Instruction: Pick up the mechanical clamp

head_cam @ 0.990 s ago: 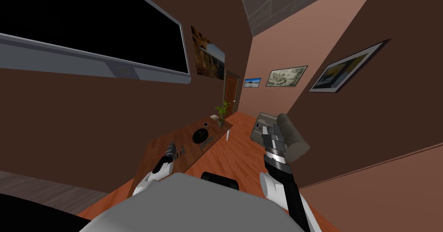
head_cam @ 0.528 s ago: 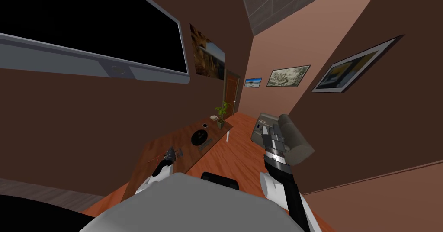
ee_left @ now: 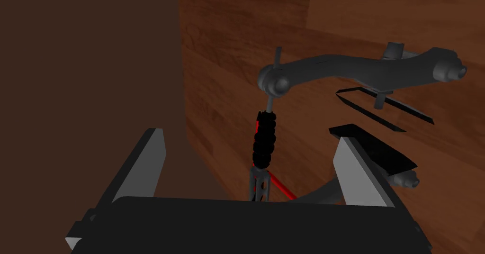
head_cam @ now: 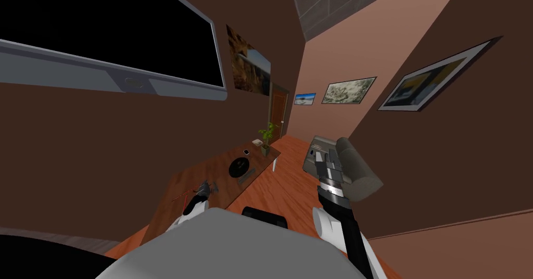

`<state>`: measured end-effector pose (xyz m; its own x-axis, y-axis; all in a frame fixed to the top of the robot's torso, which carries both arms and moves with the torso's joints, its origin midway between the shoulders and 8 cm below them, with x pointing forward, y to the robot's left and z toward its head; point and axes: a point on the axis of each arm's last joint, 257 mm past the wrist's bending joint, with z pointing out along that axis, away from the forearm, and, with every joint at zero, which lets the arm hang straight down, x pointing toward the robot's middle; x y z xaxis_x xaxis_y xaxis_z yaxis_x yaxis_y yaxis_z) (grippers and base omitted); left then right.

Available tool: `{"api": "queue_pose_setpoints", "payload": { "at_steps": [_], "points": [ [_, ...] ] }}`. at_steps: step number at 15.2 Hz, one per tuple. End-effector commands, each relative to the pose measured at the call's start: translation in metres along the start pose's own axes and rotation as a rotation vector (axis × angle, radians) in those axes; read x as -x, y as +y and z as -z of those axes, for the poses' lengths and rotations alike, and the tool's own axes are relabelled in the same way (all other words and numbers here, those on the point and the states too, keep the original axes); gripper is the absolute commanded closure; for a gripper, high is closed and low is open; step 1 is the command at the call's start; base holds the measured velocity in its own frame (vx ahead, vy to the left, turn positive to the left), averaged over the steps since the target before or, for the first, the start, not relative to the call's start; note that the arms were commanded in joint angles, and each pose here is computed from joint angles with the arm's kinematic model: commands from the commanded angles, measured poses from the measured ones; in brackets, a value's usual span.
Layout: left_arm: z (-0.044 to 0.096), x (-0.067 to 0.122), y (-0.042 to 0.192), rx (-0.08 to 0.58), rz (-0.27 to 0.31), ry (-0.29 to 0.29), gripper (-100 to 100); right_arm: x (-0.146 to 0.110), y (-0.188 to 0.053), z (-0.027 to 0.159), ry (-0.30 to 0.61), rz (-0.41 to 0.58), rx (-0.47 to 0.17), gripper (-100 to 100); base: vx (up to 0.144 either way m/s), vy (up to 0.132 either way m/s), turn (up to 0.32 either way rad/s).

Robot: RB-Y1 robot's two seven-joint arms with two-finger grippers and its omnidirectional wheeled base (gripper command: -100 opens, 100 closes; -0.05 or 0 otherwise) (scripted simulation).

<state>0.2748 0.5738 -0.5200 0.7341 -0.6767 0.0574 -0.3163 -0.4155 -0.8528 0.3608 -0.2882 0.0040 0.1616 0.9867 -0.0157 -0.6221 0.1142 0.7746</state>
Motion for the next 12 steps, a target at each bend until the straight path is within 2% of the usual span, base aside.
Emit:
{"api": "queue_pose_setpoints", "payload": {
  "at_steps": [1, 3, 4, 5, 9, 10, 12],
  "points": [
    [0.003, 0.003, 0.006, -0.004, 0.005, -0.006, -100, 0.0, 0.0, 0.0, 0.0, 0.0, 0.0, 0, 0.058, 0.081, -0.093],
    [0.007, 0.006, 0.011, -0.007, 0.011, -0.013, -100, 0.0, 0.0, 0.0, 0.0, 0.0, 0.0, 0, 0.062, 0.102, -0.07],
    [0.004, 0.004, 0.008, -0.003, 0.007, -0.009, -100, 0.0, 0.0, 0.0, 0.0, 0.0, 0.0, 0, 0.038, 0.069, -0.026],
    [0.004, 0.005, 0.008, -0.005, 0.008, -0.01, 100, 0.0, 0.0, 0.0, 0.0, 0.0, 0.0, 0, 0.014, 0.026, -0.005],
    [0.004, 0.005, 0.008, -0.005, 0.009, -0.01, 100, 0.0, 0.0, 0.0, 0.0, 0.0, 0.0, 0, 0.002, 0.004, 0.0],
    [-0.001, 0.0, 0.0, -0.001, -0.001, 0.0, 100, 0.0, 0.0, 0.0, 0.0, 0.0, 0.0, 0, -0.057, -0.065, 0.101],
    [0.0, 0.0, -0.001, -0.009, 0.002, -0.001, 100, 0.0, 0.0, 0.0, 0.0, 0.0, 0.0, 0, -0.068, -0.108, 0.103]
  ]
}}
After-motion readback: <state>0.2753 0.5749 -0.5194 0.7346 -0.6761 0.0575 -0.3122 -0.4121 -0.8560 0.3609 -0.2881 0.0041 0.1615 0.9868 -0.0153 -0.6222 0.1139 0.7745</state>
